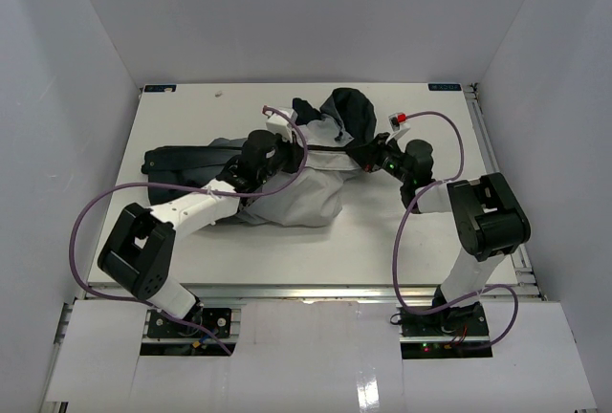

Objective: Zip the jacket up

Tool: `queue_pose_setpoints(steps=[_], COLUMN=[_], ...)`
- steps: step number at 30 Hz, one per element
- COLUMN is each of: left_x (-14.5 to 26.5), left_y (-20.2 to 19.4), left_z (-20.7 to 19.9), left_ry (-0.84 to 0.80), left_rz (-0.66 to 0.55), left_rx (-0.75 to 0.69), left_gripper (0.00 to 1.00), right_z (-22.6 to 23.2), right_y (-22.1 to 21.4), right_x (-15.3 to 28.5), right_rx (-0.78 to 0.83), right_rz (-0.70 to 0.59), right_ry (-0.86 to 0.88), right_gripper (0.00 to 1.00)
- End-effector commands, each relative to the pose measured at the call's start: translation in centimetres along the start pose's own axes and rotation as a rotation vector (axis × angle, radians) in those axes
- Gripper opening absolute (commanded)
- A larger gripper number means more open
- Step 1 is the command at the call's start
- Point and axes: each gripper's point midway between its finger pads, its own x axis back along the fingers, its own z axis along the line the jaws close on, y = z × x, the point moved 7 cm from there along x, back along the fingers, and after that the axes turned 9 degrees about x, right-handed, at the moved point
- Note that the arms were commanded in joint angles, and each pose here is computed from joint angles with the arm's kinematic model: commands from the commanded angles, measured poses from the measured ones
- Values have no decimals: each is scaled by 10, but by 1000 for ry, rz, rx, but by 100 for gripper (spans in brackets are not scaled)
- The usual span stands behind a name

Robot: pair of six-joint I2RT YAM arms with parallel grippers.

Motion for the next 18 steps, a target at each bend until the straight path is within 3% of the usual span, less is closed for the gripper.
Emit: queue_pose_setpoints(steps=[1, 9, 18], left_x=[14, 17, 3], left_y=[26, 34, 41], left_z=[-2, 8, 18], left_ry=[18, 113, 161], left_rz=[-105, -138, -157], left_rx=[6, 20, 30], left_gripper=[0, 0, 0], right_z=[-26, -73, -88], right_y=[10, 8, 16], right_x=[14, 31, 31], right_rx=[10, -43, -28], right_rz=[-23, 0, -9], right_ry=[-140, -309, -343], right_gripper=[8, 8, 8])
